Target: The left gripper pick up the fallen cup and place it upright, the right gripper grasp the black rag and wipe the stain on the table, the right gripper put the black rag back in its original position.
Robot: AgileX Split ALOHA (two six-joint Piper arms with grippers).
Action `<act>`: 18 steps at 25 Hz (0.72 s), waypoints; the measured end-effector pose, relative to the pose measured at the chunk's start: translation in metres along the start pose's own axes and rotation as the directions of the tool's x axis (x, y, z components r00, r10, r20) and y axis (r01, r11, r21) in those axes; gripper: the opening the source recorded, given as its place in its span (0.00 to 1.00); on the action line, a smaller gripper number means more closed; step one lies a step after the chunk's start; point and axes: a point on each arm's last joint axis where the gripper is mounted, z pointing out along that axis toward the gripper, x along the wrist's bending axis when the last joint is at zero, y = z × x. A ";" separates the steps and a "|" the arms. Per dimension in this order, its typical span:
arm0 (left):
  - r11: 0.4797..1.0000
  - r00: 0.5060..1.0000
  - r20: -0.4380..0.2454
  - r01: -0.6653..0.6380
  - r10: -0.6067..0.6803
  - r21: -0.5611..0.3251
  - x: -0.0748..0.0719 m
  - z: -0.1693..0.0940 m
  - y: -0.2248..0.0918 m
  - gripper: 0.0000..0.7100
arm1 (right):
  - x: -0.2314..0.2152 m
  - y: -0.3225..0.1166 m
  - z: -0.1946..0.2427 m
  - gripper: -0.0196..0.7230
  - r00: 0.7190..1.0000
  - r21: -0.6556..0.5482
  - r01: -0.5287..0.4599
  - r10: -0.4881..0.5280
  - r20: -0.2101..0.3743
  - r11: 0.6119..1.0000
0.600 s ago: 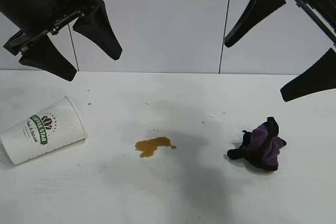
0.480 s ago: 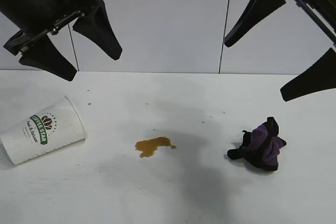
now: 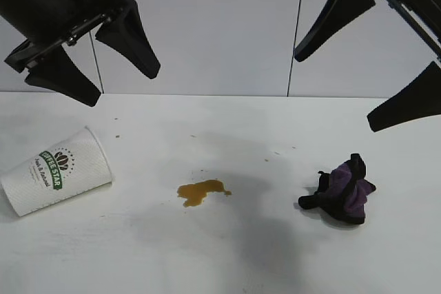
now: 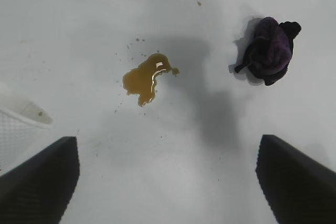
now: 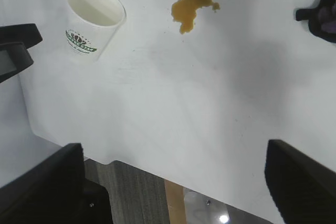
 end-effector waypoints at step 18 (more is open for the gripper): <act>0.886 0.888 -0.036 -0.453 0.458 0.095 -0.011 -0.028 0.018 0.93 | 0.000 0.001 0.000 0.89 1.000 -0.014 0.023 -0.023 0.001 1.000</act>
